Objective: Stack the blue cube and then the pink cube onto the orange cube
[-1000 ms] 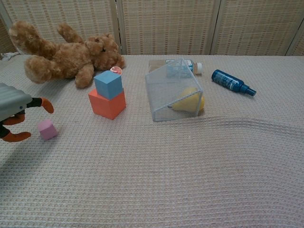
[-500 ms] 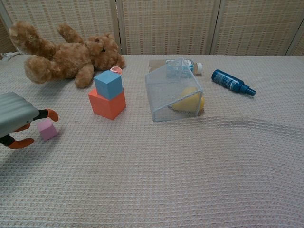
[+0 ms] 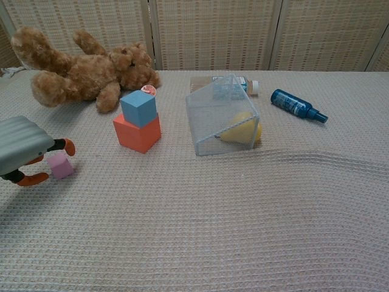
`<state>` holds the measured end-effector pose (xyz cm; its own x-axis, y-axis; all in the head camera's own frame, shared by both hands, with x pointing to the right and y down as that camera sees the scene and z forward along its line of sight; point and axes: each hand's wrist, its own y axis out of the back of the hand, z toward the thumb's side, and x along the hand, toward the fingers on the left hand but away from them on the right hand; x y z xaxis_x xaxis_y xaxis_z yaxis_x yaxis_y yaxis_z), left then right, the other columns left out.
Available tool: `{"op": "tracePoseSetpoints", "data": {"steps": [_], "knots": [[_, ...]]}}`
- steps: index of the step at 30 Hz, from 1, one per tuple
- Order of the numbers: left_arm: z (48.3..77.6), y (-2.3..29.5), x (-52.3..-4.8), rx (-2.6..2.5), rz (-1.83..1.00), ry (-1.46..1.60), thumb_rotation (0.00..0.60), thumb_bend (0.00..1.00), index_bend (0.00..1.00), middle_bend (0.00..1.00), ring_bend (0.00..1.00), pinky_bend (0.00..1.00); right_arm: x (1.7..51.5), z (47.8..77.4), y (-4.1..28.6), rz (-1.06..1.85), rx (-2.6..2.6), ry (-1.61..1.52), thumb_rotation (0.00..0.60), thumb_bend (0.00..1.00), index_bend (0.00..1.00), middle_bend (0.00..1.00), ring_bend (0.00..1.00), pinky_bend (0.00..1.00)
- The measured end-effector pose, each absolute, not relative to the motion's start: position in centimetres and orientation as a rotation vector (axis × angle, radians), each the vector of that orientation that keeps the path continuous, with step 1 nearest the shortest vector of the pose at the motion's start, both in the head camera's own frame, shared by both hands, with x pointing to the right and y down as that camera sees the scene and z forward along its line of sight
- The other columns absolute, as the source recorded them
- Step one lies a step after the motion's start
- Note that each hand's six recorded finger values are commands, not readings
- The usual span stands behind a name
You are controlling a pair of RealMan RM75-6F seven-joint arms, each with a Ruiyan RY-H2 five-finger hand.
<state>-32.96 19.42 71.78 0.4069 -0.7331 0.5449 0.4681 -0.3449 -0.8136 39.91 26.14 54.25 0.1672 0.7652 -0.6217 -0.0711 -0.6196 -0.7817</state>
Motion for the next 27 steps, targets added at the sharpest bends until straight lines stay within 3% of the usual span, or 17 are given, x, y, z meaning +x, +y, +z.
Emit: {"op": "tracePoseSetpoints", "data": {"steps": [14,27], "knots": [[72.6,19.0,-32.0,-1.525,-1.208,0.326,0.6,0.3,0.54,1.0,1.0,1.0,40.1,54.0,26.1,1.53,-1.75,-0.675,0.6,0.08,0.0,0.0,0.0,0.0],[68.3,17.9,-31.0,-1.613,-1.165,0.464,0.6,0.29,0.59,1.0,1.0,1.0,39.9,54.0,26.2,1.523,-1.761,-0.666,0.6,0.09,0.0,0.0,0.0,0.0]]}}
